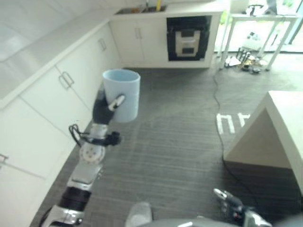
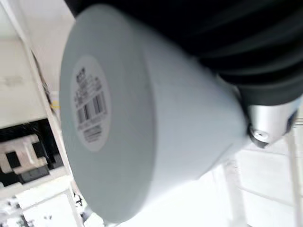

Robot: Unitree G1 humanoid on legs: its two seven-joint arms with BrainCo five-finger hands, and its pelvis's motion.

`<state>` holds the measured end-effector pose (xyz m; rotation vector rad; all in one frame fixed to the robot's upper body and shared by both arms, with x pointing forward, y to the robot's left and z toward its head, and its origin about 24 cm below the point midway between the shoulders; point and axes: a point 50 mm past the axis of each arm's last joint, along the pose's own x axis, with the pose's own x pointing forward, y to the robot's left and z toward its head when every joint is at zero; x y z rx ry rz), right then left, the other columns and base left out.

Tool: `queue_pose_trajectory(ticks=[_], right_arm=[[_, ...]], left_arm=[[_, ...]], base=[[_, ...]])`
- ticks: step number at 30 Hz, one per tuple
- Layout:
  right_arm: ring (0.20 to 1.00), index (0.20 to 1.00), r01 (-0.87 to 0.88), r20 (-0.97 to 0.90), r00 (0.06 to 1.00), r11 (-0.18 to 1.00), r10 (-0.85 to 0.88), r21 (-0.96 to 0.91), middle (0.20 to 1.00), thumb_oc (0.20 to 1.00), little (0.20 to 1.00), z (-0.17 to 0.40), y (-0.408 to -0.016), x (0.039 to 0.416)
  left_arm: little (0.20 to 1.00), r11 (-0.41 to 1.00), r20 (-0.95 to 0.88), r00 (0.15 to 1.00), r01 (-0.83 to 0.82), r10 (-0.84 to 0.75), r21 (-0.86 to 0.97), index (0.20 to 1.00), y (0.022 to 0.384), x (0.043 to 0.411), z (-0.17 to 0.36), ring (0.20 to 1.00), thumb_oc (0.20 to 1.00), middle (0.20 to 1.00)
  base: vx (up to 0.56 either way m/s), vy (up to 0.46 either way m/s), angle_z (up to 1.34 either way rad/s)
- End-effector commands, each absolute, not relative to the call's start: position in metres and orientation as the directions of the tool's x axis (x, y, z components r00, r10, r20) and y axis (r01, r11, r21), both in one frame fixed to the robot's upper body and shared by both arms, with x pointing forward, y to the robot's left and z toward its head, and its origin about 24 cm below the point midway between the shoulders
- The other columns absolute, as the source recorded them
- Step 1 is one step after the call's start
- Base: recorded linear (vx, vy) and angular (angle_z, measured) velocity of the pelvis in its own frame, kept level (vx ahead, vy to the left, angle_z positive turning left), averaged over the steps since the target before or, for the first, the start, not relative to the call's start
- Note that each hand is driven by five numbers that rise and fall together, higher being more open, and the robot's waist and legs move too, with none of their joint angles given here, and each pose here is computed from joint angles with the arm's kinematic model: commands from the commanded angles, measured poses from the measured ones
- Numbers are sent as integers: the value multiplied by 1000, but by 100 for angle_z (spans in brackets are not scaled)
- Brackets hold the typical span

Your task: Place the dishes in the dishwasher.

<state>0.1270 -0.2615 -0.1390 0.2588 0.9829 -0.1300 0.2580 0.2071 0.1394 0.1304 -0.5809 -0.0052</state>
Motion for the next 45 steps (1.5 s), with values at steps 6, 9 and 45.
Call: queue_pose_trajectory(ticks=[6, 9, 45], right_arm=[[1000, 1000, 217, -830, 556, 972, -46, 91, 1000, 1000, 1000, -138, -271, 113], [1000, 1000, 294, -838, 538, 952, -89, 88, 1000, 1000, 1000, -142, -269, 105], [1000, 1000, 225, -805, 594, 961, -6, 159, 1000, 1000, 1000, -137, -265, 117]], left_arm=[[200, 993, 678, 733, -43, -41, 107, 200, 214, 258, 163, 200, 200, 200], [200, 988, 664, 744, -34, -78, 154, 200, 210, 258, 161, 200, 200, 200], [200, 956, 672, 714, -11, -197, 292, 200, 196, 260, 171, 200, 200, 200]], base=[[305, 306, 0], [336, 407, -15], [287, -31, -5]])
